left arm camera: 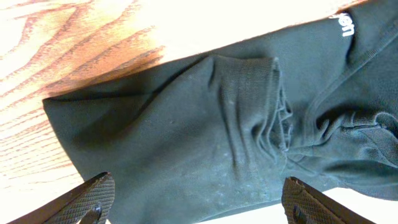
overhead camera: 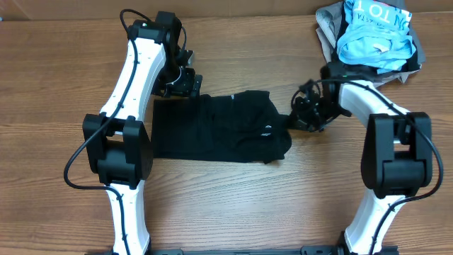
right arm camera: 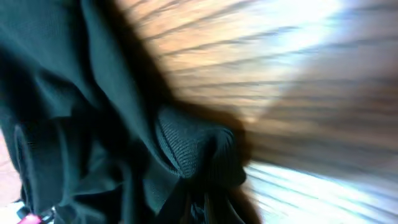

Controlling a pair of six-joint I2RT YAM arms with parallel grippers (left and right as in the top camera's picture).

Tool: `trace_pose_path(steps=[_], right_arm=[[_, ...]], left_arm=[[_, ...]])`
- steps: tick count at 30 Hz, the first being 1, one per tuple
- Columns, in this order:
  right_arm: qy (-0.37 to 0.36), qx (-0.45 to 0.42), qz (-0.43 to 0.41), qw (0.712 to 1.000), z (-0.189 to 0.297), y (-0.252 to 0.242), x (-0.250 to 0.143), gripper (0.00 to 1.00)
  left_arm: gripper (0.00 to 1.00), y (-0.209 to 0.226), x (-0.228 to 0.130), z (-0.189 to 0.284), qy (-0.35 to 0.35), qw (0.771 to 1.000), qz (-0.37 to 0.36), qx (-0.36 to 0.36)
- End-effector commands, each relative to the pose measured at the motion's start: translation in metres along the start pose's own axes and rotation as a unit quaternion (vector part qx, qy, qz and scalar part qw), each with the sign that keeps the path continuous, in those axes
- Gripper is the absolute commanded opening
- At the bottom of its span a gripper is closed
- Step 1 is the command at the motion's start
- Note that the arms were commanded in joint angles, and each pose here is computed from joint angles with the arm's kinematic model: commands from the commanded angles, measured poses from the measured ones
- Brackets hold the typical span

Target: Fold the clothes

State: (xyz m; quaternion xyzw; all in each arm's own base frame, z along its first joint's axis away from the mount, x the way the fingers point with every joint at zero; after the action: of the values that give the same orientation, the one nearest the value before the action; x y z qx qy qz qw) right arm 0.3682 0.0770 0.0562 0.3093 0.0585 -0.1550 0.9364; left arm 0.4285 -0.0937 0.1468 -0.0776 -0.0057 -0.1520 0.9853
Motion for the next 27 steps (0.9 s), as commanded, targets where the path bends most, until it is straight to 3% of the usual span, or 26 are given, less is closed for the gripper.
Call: trace_pose_path(steps=[1,9,16,21,27], right_arm=[[-0.048,0.022,0.015,0.998,0.047,-0.003,0.006,0.04],[-0.110,0.038,0.032,0.993,0.122,0.005,-0.005,0.04],[-0.125,0.043,0.078,0.988,0.150,0.052,-0.023,0.04],[-0.112,0.054,0.126,0.984,0.133,0.107,-0.041,0.04],[-0.106,0.060,0.180,0.976,0.081,0.178,-0.067,0.04]], left_arm=[[0.88,0.022,0.001,0.006,-0.010,1.000,0.014,0.005],[0.88,0.073,-0.009,0.016,-0.021,0.997,0.072,0.007],[0.88,0.095,-0.016,0.019,-0.025,0.995,0.098,0.009],[0.88,0.097,-0.015,0.019,-0.029,0.995,0.099,0.010],[0.89,0.098,-0.012,0.019,-0.036,0.995,0.097,0.013]])
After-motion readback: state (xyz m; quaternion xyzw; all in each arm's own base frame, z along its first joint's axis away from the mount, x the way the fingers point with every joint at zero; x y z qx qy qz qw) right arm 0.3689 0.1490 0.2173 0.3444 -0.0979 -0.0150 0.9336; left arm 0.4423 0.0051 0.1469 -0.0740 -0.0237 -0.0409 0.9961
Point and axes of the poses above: each gripper's point midway between its finger pads, its own z axis back along the fingers, its own y axis along the line the jaws close on, x = y × z, the point moved 5 cm from there along z, back along the fingers, and after that the axes turned 7 degrees about -z, right-handed, at the moved point
